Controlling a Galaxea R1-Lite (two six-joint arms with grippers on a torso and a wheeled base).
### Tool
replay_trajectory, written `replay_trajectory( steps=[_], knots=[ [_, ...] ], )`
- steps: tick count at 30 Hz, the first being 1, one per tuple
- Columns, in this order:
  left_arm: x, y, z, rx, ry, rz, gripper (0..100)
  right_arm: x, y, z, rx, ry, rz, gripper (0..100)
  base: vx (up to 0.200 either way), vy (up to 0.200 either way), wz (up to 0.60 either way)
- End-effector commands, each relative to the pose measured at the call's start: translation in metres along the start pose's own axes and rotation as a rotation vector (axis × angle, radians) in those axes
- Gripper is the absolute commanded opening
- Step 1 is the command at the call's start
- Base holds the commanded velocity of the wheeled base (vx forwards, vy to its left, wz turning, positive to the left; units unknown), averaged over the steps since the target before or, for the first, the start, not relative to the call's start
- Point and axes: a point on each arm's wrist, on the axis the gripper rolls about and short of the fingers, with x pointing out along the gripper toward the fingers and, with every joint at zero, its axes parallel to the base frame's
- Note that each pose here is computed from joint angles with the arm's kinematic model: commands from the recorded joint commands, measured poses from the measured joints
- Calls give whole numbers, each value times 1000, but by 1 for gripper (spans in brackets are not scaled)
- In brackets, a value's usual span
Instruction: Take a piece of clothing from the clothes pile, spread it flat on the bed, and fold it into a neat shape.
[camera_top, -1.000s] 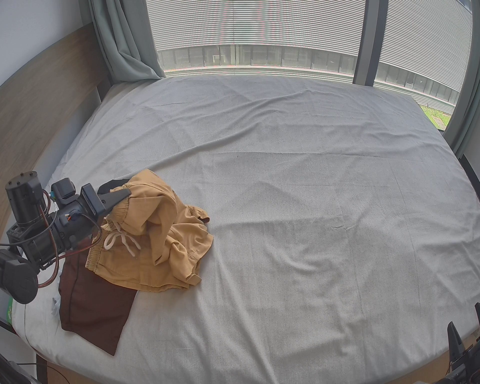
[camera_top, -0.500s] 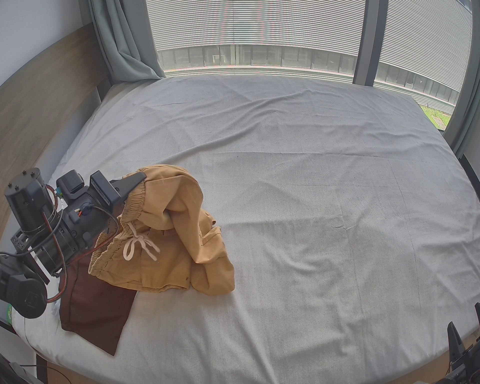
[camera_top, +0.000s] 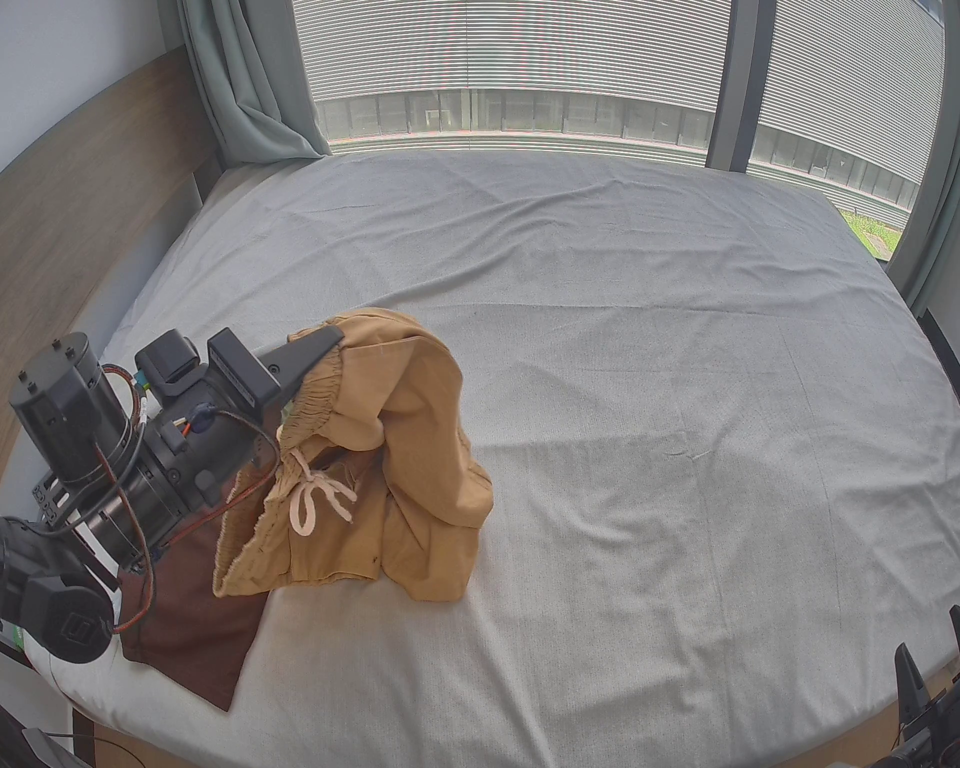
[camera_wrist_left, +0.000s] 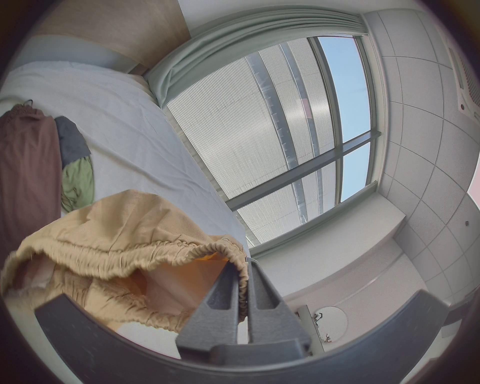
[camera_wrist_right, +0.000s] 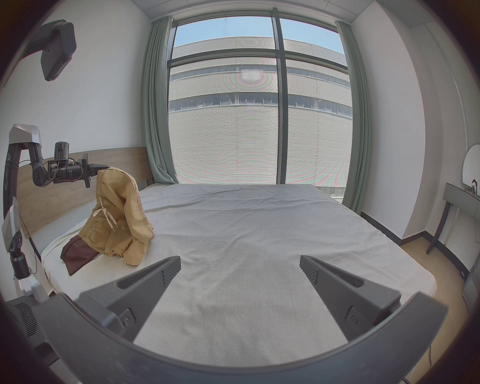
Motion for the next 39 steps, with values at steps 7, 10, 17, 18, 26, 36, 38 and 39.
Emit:
replay_trajectory(
  steps=[7,10,17,18,26,36,38,39],
  knots=[
    [10,-28,-22,-35,73,-113,0,0,0,-5,-1,3,1,100,0,0,0],
    [14,-39,-26,-54,77,-147,0,0,0,-5,-1,3,1,100,0,0,0],
    [27,-49,-43,-68,114,-180,0,0,0,-5,-1,3,1,100,0,0,0],
    [28,-51,-44,-69,119,-186,0,0,0,-5,-1,3,1,100,0,0,0],
    [46,-59,-67,-78,173,-222,0,0,0,-5,-1,3,1,100,0,0,0],
    [73,-68,-108,-94,263,-263,0,0,0,-5,1,3,-1,100,0,0,0],
    [78,-70,-115,-98,274,-272,0,0,0,-5,1,3,-1,100,0,0,0],
    [81,-70,-119,-99,281,-272,0,0,0,-5,1,5,-1,100,0,0,0]
  ],
)
